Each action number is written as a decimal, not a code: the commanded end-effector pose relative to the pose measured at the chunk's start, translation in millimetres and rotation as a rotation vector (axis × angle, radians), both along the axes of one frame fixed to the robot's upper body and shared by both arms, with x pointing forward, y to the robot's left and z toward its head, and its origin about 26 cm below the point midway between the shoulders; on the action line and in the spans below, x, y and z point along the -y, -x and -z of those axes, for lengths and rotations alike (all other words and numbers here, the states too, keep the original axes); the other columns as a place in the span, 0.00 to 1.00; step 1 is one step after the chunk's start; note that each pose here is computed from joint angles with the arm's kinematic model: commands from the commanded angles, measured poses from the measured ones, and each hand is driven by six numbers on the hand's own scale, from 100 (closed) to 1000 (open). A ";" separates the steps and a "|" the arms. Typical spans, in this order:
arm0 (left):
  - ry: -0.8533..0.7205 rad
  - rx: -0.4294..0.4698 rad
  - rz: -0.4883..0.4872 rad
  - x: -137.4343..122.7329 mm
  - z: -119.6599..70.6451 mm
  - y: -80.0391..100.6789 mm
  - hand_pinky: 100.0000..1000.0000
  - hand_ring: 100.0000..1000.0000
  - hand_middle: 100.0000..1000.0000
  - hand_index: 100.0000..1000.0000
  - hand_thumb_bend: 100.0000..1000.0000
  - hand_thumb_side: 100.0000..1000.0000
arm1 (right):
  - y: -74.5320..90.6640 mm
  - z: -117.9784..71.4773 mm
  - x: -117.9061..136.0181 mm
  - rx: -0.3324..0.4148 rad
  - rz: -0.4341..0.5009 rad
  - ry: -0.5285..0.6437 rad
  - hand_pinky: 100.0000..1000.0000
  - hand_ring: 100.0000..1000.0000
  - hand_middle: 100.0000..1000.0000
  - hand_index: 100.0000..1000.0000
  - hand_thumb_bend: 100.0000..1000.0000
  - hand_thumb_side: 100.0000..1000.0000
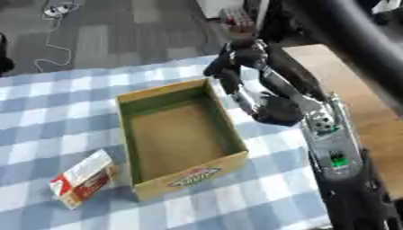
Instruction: Pick up objects on the table and place them in the box.
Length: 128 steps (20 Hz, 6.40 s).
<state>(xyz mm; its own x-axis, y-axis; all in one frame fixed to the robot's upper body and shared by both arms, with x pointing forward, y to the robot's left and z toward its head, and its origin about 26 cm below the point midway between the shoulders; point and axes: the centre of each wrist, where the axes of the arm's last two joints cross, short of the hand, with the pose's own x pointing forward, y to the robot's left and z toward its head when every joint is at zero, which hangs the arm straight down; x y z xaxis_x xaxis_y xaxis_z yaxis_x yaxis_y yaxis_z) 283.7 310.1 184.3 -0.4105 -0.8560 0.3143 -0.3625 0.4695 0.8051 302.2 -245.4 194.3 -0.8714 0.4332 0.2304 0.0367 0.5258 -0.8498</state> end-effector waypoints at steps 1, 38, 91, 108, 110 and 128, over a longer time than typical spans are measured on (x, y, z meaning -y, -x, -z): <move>-0.058 -0.034 -0.012 -3.6 -12.4 1.2 0.48 0.54 0.75 0.77 0.06 1.00 | 1.1 -7.5 1.5 0.026 0.007 -0.001 0.32 0.38 0.47 0.66 0.00 1.00; -0.599 -0.602 0.064 40.8 -2.5 -8.1 0.67 0.68 0.78 0.82 0.16 1.00 | 0.8 -8.7 0.1 0.022 -0.008 0.012 0.32 0.38 0.47 0.66 0.00 1.00; -0.869 -0.734 0.178 56.1 26.3 -1.3 0.83 0.82 0.87 0.88 0.16 0.99 | 0.4 -10.3 -0.3 0.028 -0.012 0.012 0.32 0.38 0.46 0.65 0.00 1.00; -0.900 -0.833 0.064 46.1 46.1 -13.6 1.00 0.93 1.00 0.98 0.36 1.00 | 0.1 -11.0 -1.0 0.030 -0.015 0.011 0.32 0.38 0.46 0.65 0.00 1.00; -0.898 -0.838 0.064 46.2 47.0 -14.3 1.00 0.93 1.00 0.98 0.37 1.00 | 0.1 -11.1 -1.1 0.030 -0.016 0.011 0.32 0.38 0.46 0.65 0.00 1.00; -0.931 -0.819 0.138 55.9 48.3 -18.1 1.00 0.89 0.94 0.94 0.33 1.00 | -0.1 -11.7 -2.1 0.032 -0.021 0.009 0.32 0.38 0.46 0.65 0.00 1.00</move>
